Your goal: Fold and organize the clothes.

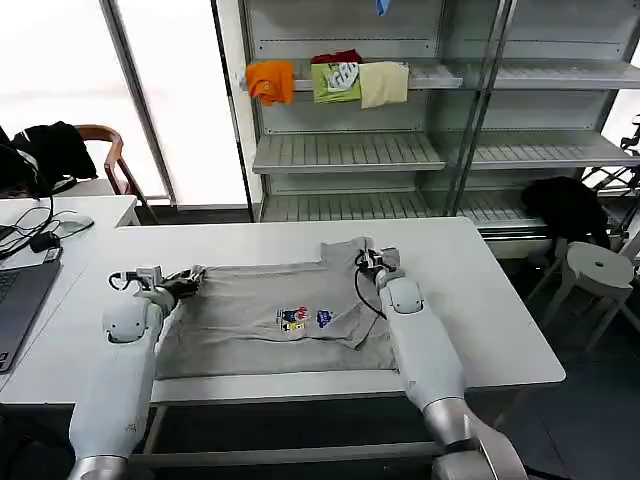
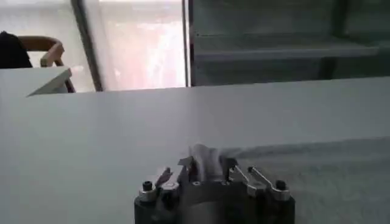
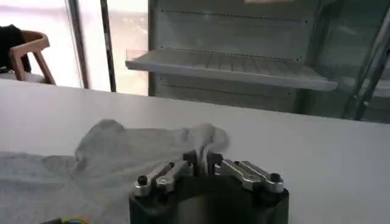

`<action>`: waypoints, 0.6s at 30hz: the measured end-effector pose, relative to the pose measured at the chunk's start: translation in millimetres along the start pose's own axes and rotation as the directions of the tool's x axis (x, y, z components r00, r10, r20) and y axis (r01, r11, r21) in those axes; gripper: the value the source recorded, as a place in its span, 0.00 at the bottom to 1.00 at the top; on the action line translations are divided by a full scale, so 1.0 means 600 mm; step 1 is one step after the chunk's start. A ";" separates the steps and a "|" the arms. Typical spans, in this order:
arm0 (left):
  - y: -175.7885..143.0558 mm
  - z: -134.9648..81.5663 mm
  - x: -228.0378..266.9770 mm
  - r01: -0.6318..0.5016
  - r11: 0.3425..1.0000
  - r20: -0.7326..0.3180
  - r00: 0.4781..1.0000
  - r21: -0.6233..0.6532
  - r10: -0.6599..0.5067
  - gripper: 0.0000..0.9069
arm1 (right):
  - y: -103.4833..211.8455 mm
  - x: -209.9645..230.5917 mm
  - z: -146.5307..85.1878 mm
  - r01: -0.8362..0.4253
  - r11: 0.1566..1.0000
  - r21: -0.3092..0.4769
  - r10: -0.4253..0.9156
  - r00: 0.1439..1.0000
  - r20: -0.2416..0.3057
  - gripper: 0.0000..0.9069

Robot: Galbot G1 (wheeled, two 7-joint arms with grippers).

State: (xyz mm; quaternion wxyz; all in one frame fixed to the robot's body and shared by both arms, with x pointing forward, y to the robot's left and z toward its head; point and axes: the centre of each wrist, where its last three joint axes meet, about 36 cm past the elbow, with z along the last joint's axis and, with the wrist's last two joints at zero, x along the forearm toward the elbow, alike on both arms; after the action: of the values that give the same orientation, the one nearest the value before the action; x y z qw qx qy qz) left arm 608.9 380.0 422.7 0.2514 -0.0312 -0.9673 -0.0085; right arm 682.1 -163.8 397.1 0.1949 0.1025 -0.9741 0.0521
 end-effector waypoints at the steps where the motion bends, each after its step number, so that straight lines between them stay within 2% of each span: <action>1: 0.000 0.001 -0.001 -0.002 1.000 -0.001 1.000 0.000 0.002 0.00 | 0.001 0.002 0.000 0.001 1.000 0.001 -0.001 1.000 0.001 0.00; 8: -0.001 0.004 -0.002 -0.013 1.000 0.000 1.000 0.001 0.013 0.00 | 0.010 0.015 -0.001 0.007 1.000 -0.007 -0.006 1.000 0.026 0.00; 13: 0.004 0.008 0.005 -0.013 1.000 0.032 0.999 0.011 0.013 0.00 | 0.022 0.031 -0.009 0.009 1.000 -0.024 -0.007 0.998 0.068 0.00; 18: 0.012 0.003 0.021 -0.020 0.999 0.077 0.997 0.032 0.017 0.00 | 0.038 0.058 -0.033 0.021 0.999 -0.039 -0.016 0.992 0.124 0.00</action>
State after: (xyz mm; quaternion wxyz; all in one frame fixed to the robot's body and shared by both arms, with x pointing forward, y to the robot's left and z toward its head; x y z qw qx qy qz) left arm 597.7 387.8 427.3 0.2146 -0.0362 -0.9760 0.0111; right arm 653.3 -144.9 427.4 0.1365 0.1106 -0.9841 0.0242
